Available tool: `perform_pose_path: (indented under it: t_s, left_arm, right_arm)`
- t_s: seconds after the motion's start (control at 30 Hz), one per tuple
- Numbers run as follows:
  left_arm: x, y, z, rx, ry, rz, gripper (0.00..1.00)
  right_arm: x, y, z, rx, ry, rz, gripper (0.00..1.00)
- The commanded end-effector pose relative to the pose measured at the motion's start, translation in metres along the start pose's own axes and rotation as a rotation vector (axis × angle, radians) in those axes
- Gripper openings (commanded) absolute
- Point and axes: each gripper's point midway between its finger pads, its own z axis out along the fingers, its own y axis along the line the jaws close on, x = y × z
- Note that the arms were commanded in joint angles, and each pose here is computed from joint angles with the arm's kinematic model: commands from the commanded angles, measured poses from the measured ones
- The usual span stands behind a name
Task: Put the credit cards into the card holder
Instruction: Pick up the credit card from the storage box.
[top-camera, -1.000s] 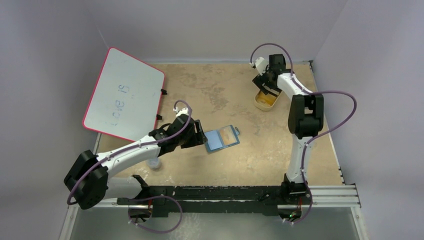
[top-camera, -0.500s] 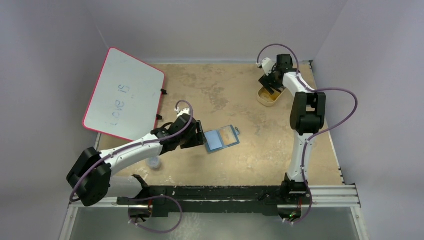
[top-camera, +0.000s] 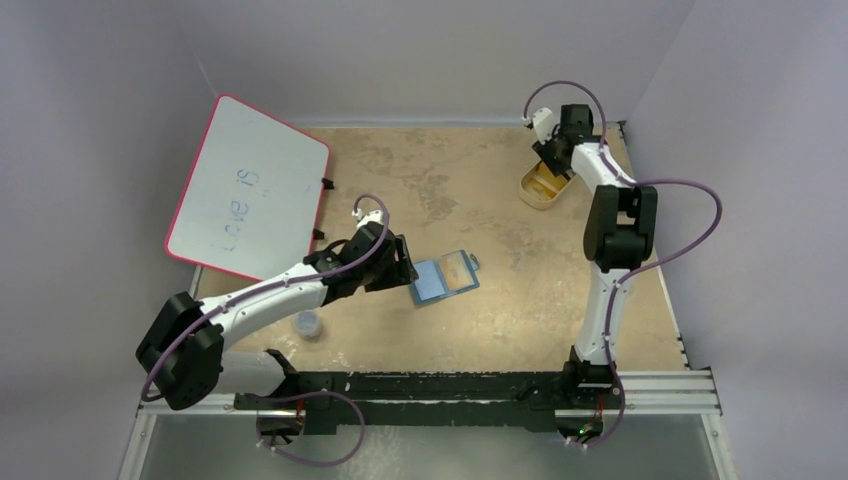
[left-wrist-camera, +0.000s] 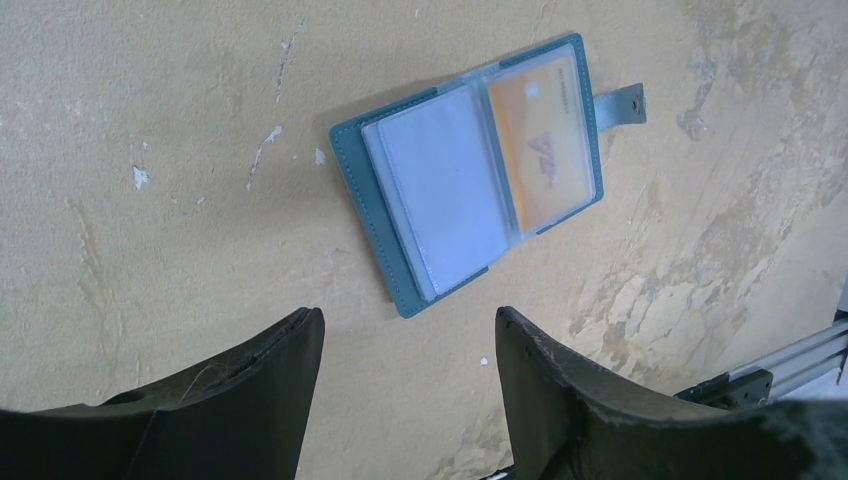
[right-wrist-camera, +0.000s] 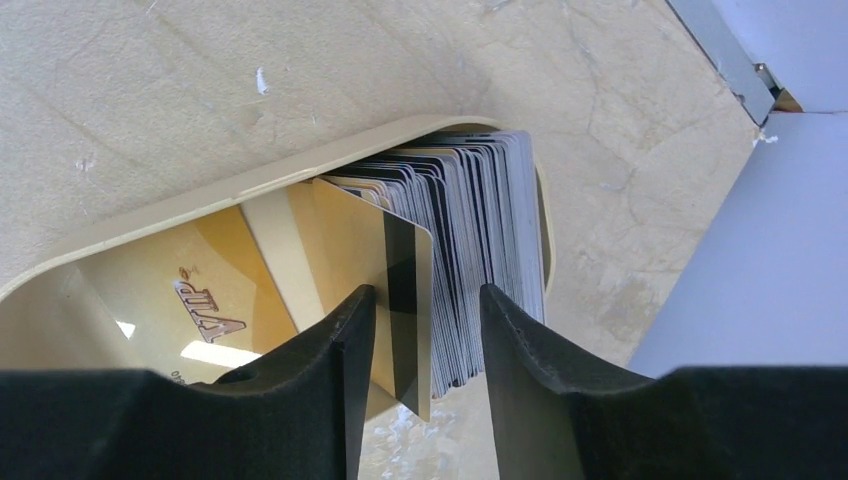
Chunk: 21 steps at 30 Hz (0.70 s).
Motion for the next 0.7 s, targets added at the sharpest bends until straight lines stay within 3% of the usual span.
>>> perform_pose_path:
  t_s: [0.0,0.27,0.4,0.53,0.67]
  left_arm:
    - [-0.015,-0.015,-0.004,0.048,-0.043,-0.006,0.63]
    - [-0.014,-0.014,-0.004,0.051,-0.043,-0.008,0.63]
    - [-0.013,-0.012,-0.005,0.054,-0.045,-0.012,0.63]
    - [-0.009,-0.009,-0.004,0.054,-0.042,-0.019,0.63]
    - [-0.008,-0.008,-0.002,0.053,-0.04,-0.027,0.63]
  right_arm:
    - [-0.019,-0.038,-0.033,0.135,-0.044,0.023,0.43]
    - [-0.025,-0.051,-0.045,0.195,-0.054,0.032,0.3]
    - [-0.036,-0.05,-0.054,0.176,-0.094,0.029,0.14]
    - [-0.046,-0.026,-0.059,0.043,-0.144,0.041,0.02]
    - [-0.062,0.009,-0.075,-0.144,-0.221,0.107,0.0]
